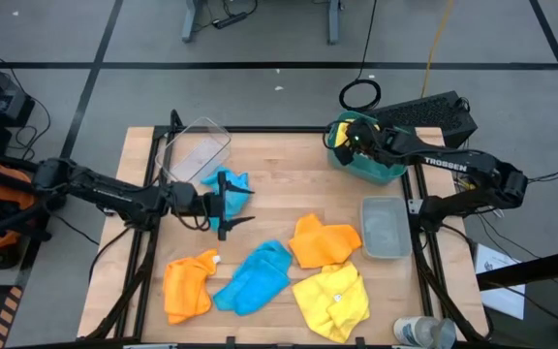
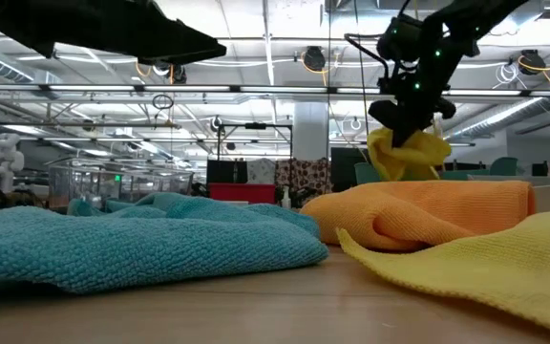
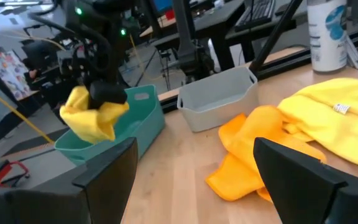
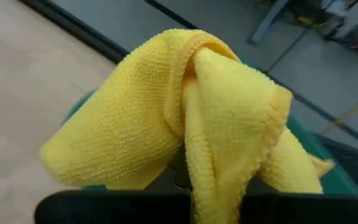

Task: Sort microfiber towel by color & place in baskets
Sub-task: Put the top yellow towel into the green bin, then put the yellow towel into the green bin

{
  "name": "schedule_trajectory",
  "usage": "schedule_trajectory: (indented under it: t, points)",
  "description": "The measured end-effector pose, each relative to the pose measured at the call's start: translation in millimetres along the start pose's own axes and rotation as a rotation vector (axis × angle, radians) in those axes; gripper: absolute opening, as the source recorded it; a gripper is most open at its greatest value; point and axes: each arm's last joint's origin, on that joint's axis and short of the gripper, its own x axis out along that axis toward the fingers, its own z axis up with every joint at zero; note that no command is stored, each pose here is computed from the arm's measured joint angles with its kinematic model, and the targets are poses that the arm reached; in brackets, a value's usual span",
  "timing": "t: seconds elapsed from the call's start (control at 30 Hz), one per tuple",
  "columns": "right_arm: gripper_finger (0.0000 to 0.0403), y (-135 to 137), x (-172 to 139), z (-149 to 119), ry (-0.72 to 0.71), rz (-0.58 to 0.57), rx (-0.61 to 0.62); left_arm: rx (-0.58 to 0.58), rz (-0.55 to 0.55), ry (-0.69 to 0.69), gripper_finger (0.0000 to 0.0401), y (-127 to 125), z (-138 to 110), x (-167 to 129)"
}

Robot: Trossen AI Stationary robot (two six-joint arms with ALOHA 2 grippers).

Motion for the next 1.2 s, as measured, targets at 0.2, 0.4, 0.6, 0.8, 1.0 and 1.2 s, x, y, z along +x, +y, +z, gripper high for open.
schedule_trajectory:
  t: [0.2, 0.4, 0.6, 0.8, 1.0, 1.2]
  points:
    - [0.0005, 6, 16, -15, 0.056, 0.013, 0.037, 0.001, -0.028, -0.04, 0.0325, 11, -2, 1]
    - [0.0044, 15, 38, -27, 0.139, -0.022, 0.053, 0.014, -0.042, -0.052, 0.0325, 17, -4, 2]
    - [0.0102, 17, 48, -27, 0.169, -0.044, 0.062, 0.015, -0.034, -0.046, 0.0325, 19, -5, 2]
    - [0.0161, 11, 27, -3, 0.14, -0.031, 0.063, 0.015, -0.035, -0.045, 0.0325, 19, -5, 2]
    - [0.02, 6, -13, 27, 0.169, -0.013, 0.022, 0.014, -0.038, -0.039, 0.0325, 19, -5, 2]
    - [0.0206, 19, -64, 43, 0.153, 0.12, -0.02, -0.005, -0.043, -0.027, 0.0325, 18, -6, 2]
